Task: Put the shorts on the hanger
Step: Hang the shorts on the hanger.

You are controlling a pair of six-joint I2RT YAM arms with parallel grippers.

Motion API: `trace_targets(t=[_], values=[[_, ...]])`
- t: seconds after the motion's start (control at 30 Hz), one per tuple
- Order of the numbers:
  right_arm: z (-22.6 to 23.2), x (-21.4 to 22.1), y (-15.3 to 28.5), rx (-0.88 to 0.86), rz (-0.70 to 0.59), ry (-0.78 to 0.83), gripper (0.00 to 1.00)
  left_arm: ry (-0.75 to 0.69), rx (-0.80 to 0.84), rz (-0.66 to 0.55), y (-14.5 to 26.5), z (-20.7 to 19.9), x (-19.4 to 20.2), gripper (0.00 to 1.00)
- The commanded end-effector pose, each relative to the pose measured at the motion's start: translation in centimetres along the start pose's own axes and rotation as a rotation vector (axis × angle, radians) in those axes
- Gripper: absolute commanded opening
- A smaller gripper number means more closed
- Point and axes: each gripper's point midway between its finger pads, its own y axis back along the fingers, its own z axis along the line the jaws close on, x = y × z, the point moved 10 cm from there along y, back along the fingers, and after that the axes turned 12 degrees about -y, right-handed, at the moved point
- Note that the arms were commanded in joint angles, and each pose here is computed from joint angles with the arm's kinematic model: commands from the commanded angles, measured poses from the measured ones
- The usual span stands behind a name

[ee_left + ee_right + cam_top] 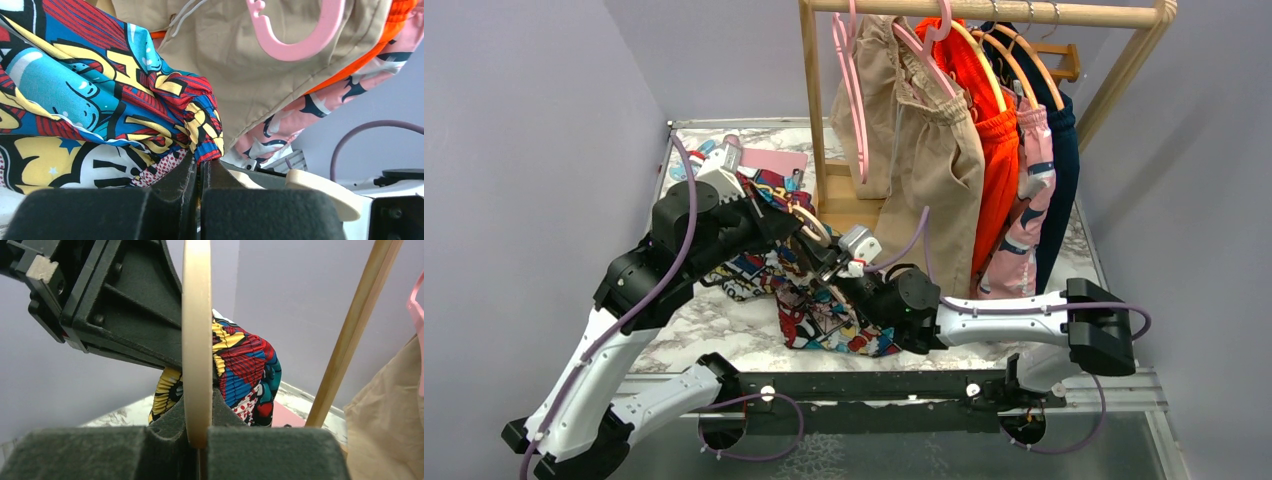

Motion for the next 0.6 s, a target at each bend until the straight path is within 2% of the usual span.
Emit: trace_targets(t=[0.0,0.1,0.13,0.23,0.33,0.47,0.57], values=[[0.0,-3.3,-1.4,0.019,-0.208,-0.124,0.01,0.005,0.158,-0.012,1.5,-1.4,-0.5,0.0],[-0.1,-3.7,-1.2,0.015,-0.258,-0.146,0.01,-0.011,0.187,-0.026,2.1,-1.7,-0.7,0.02],[-0.1,-4.0,-1.2,0.011,-0.274,-0.153,0.01,-0.019,0.197,-0.033,2.4,-1.7,-0.8,0.07],[-0.2,-4.8,-1.0,0.006,-0.32,-0.171,0.01,-0.041,0.221,-0.054,3.1,-2.0,-1.2,0.35],[-0.2,-5.8,-1.0,-0.007,-0.362,-0.185,0.01,-0.06,0.243,-0.078,3.9,-2.3,-1.7,0.56],[-0.3,-6.9,-0.9,-0.019,-0.4,-0.193,0.01,-0.08,0.259,-0.122,5.0,-2.6,-2.5,0.97],[-0.3,-7.9,-0.8,-0.027,-0.428,-0.201,0.01,-0.093,0.273,-0.157,5.9,-3.0,-3.2,0.99]])
